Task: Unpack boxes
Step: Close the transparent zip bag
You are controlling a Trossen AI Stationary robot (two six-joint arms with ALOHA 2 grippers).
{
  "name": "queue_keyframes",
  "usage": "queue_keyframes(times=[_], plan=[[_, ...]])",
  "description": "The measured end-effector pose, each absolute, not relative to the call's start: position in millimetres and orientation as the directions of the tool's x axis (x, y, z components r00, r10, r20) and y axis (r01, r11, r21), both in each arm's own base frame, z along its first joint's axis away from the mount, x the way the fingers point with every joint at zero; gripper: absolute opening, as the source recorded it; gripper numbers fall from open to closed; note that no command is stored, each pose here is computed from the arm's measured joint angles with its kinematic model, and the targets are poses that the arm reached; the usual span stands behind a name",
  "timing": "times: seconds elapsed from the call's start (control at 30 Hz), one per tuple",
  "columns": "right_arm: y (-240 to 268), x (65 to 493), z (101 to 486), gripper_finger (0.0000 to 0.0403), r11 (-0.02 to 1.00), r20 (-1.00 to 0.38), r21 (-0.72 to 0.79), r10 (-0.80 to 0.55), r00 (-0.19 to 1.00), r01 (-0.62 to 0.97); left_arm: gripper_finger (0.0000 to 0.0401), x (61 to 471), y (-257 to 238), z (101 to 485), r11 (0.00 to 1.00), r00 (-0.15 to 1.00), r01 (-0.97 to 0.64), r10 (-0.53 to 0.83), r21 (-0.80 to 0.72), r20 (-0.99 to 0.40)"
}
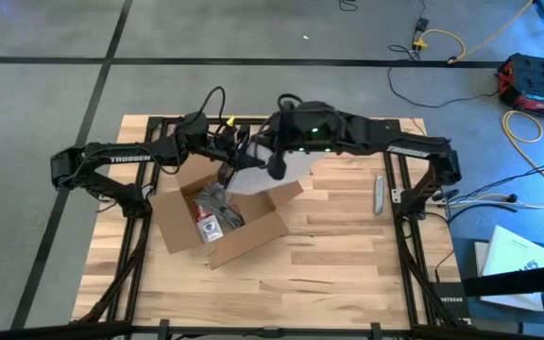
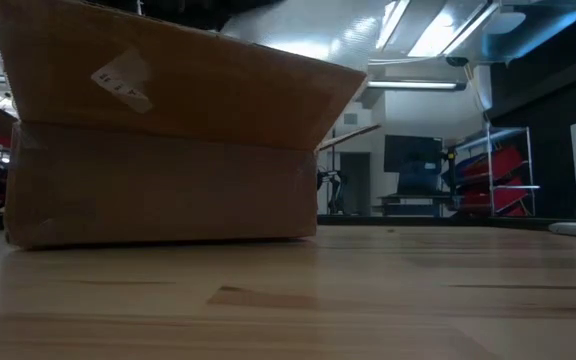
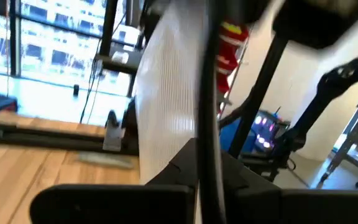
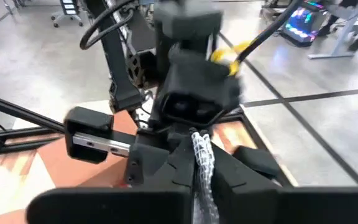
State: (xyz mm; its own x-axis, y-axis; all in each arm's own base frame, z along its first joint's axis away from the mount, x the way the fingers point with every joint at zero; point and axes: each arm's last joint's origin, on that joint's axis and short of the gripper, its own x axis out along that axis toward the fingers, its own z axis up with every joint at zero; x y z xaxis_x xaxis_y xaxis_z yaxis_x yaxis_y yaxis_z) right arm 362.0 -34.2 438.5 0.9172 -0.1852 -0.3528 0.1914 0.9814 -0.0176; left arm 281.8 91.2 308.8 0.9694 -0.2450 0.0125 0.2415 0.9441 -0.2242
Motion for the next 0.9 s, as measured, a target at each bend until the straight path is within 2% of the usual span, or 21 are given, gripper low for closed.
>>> queue_keyframes(times=[0.13,0.33,0.6,0.7,0.9], plan=[[-32.9,337.9,450.0,0.0001,0.976,-0.384,-0.037,-0.213,0.898,0.215,0.0000,280.2,95.2,301.4,0.942,0.971,0.210,-0.232,-0.263,-0.054],[-29.2,303.8,476.0,0.0000,0.979,-0.321,-0.028,-0.200,0.926,0.201,0.0000,278.7,96.5,292.6,0.946,0.964,0.189,-0.229,-0.262,-0.132],[-20.9,264.2,500.8,0.0000,0.999,-0.250,-0.018,-0.030,0.968,0.027,0.0000,277.7,96.1,287.2,0.947,0.957,0.183,-0.233,-0.263,-0.173],[-19.6,256.6,504.4,0.0000,1.000,-0.239,-0.014,-0.009,0.971,0.006,0.0000,277.8,96.0,287.4,0.948,0.957,0.185,-0.233,-0.258,-0.170],[-17.2,251.7,496.2,0.0000,0.998,-0.330,0.048,0.063,0.942,-0.050,0.0000,277.3,95.8,285.4,0.947,0.955,0.181,-0.234,-0.266,-0.183]])
